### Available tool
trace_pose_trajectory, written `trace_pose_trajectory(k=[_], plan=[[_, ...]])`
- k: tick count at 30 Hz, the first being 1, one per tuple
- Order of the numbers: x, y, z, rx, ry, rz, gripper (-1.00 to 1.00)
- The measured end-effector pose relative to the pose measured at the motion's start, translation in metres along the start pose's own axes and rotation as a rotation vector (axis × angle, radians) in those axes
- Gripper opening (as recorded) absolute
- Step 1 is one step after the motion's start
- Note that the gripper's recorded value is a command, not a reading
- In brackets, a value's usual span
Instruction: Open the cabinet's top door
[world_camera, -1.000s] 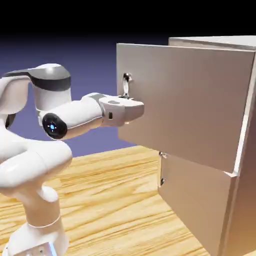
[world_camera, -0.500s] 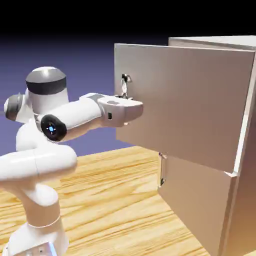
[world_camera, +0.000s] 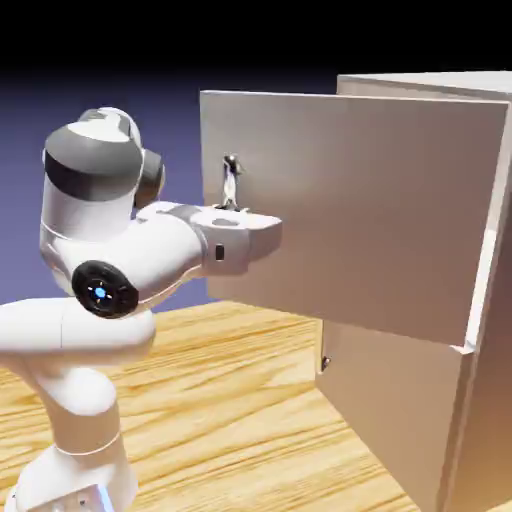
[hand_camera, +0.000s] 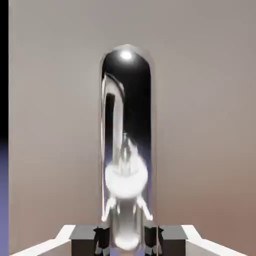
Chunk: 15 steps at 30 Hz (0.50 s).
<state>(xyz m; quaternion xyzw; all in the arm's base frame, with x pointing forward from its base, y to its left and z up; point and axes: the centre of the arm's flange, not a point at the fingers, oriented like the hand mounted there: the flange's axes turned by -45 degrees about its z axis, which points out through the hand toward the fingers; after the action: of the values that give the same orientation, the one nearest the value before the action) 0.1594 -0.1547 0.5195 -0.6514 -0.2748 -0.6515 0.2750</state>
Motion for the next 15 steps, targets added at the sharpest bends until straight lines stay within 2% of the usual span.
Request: trace_pose_trajectory(k=[15], plan=[[0.000,0.052,-0.088,0.273,0.000,0.000,-1.00]])
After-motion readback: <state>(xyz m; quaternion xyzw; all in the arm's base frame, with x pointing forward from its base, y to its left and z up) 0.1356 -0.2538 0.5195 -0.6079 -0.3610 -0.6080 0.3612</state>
